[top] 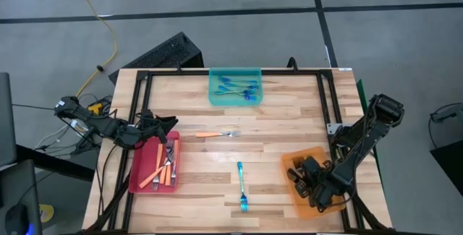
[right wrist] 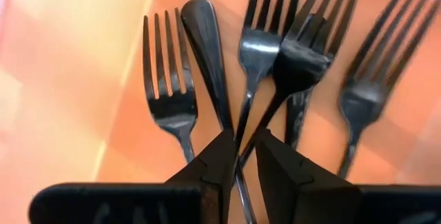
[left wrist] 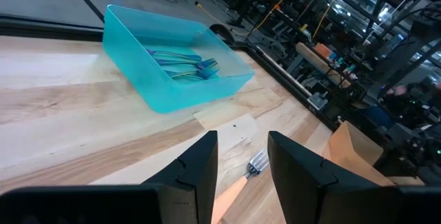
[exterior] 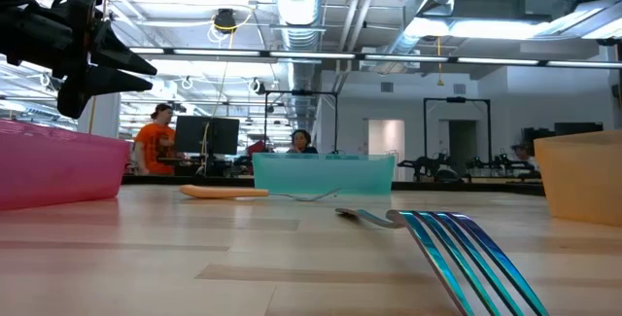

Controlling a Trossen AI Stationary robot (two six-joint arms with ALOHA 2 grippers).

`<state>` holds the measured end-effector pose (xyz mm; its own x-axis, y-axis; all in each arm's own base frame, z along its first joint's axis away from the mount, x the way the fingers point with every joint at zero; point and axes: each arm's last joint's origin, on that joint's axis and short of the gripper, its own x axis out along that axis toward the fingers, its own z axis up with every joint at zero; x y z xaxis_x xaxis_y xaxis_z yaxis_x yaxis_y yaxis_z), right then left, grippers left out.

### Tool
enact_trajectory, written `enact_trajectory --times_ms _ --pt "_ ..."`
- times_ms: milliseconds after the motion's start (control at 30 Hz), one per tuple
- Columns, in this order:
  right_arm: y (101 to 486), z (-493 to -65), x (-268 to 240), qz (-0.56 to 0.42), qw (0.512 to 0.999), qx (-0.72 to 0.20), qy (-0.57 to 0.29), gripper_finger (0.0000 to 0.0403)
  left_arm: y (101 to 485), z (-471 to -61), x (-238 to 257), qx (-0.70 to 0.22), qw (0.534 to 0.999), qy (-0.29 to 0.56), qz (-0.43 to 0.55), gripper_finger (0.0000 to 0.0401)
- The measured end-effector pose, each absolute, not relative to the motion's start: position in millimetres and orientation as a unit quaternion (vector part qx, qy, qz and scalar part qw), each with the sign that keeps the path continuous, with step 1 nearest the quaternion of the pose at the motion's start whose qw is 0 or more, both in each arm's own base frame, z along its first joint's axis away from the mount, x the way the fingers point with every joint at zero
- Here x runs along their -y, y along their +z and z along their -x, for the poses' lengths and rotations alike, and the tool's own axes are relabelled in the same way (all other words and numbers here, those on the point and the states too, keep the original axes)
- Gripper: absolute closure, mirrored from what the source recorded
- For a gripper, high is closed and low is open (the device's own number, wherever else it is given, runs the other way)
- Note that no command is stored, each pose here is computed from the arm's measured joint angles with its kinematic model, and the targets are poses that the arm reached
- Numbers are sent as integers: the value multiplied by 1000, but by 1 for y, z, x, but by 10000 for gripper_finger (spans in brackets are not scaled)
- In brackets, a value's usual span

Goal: Sort silverware by color (type)
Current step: Put the black fork into the orange bin, then put the orange fork into the red bin

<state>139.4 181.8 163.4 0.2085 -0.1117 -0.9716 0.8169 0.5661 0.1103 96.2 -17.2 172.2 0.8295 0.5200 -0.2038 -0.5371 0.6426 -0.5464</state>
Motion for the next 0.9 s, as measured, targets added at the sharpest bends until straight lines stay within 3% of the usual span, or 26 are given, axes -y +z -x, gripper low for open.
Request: enact_trajectory --times_ms 433,900 --pt "212 -150 -193 -282 724 -550 -306 314 172 -96 17 -15 907 292 304 289" --pt "248 -207 -183 -205 814 -523 -145 314 172 -96 17 -16 907 292 302 289"
